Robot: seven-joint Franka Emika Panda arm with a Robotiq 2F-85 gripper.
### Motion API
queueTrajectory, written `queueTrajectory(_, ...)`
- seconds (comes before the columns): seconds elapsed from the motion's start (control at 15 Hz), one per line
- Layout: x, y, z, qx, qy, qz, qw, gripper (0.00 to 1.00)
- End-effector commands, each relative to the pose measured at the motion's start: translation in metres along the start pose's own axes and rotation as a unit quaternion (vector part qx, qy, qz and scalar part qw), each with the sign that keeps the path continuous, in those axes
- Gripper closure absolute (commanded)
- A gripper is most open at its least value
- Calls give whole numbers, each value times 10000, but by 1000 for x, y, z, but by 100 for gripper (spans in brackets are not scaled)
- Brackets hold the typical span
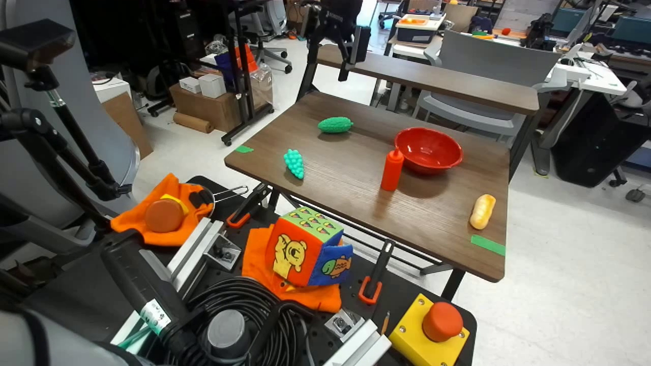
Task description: Pick up the green vegetable plush toy on the table and put it in the bowl
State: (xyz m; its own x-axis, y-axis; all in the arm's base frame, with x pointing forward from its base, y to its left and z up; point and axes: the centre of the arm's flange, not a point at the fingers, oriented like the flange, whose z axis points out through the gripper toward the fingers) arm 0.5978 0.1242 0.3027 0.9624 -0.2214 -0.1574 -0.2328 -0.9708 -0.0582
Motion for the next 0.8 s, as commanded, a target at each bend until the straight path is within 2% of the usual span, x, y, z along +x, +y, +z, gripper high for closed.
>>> queueTrajectory(0.0,47,-18,36,37,-128,381,9992,0)
queueTrajectory(0.4,86,-39,106,-209,-379,725,9964,0)
queueTrajectory(0.73,108,-55,144,-452,-347,932,9940,0)
